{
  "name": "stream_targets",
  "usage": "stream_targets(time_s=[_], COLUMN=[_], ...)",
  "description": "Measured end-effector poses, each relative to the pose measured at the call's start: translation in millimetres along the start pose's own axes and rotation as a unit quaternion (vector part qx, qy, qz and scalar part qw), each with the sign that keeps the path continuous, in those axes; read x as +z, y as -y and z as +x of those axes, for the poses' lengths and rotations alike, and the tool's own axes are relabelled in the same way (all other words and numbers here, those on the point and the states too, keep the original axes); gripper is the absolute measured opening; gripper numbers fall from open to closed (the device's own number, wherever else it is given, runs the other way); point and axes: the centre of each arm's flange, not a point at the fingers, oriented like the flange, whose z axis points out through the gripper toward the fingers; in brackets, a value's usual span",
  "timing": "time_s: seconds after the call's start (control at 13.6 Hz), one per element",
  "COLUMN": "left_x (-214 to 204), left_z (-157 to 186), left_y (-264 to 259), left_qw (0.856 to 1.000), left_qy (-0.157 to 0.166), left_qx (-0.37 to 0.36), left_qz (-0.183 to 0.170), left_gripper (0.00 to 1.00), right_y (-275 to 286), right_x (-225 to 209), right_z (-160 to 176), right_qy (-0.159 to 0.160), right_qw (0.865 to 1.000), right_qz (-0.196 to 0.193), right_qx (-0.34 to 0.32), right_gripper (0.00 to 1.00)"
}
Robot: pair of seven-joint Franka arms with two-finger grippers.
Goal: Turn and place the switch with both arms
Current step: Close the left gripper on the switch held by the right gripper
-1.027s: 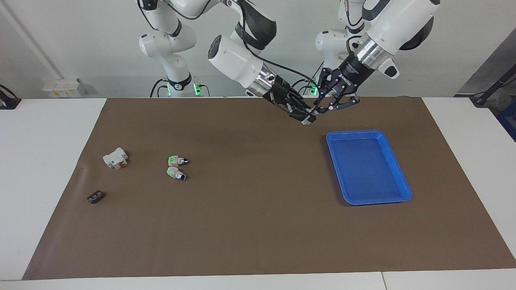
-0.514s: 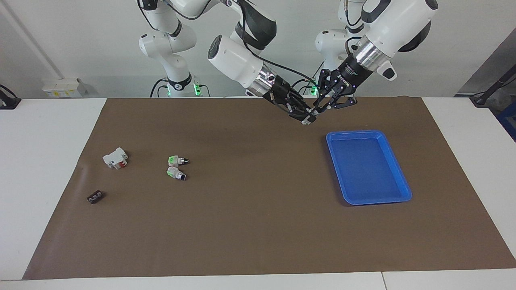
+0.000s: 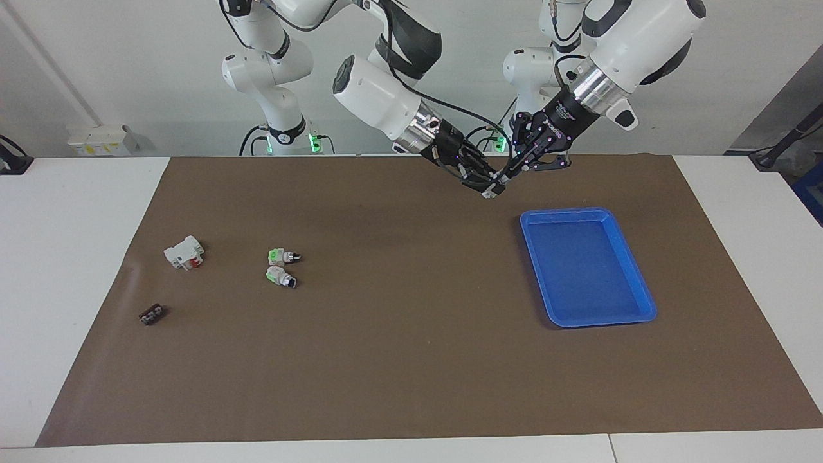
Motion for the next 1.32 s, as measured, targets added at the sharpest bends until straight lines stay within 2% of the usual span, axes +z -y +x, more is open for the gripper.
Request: stream_targets(time_s=[0.51, 0.81, 1.03, 1.32], left_x=[-2, -2, -2, -1], left_z=[1, 4, 6, 12], left_y=[-2, -3, -2, 2], left_qw=[0.996, 0.981, 0.959, 0.906], left_qy=[0.008, 0.012, 0.011, 0.009], left_qx=[0.090, 0.194, 0.282, 0.421], left_qz=[0.006, 0.017, 0.026, 0.049], left_gripper=[0.10, 0.10, 0.10, 0.10], right_y=[0, -3, -6, -16], right_x=[-1, -1, -1, 0], right_z=[-1, -3, -3, -5], right_qy=[0.001, 0.000, -0.001, -0.002], right_qw=[1.000, 1.000, 1.000, 1.000], right_qz=[0.001, -0.003, -0.010, -0.024], right_qx=[-0.001, -0.002, -0.003, -0.006], right_gripper=[0.43, 0.43, 0.43, 0.43])
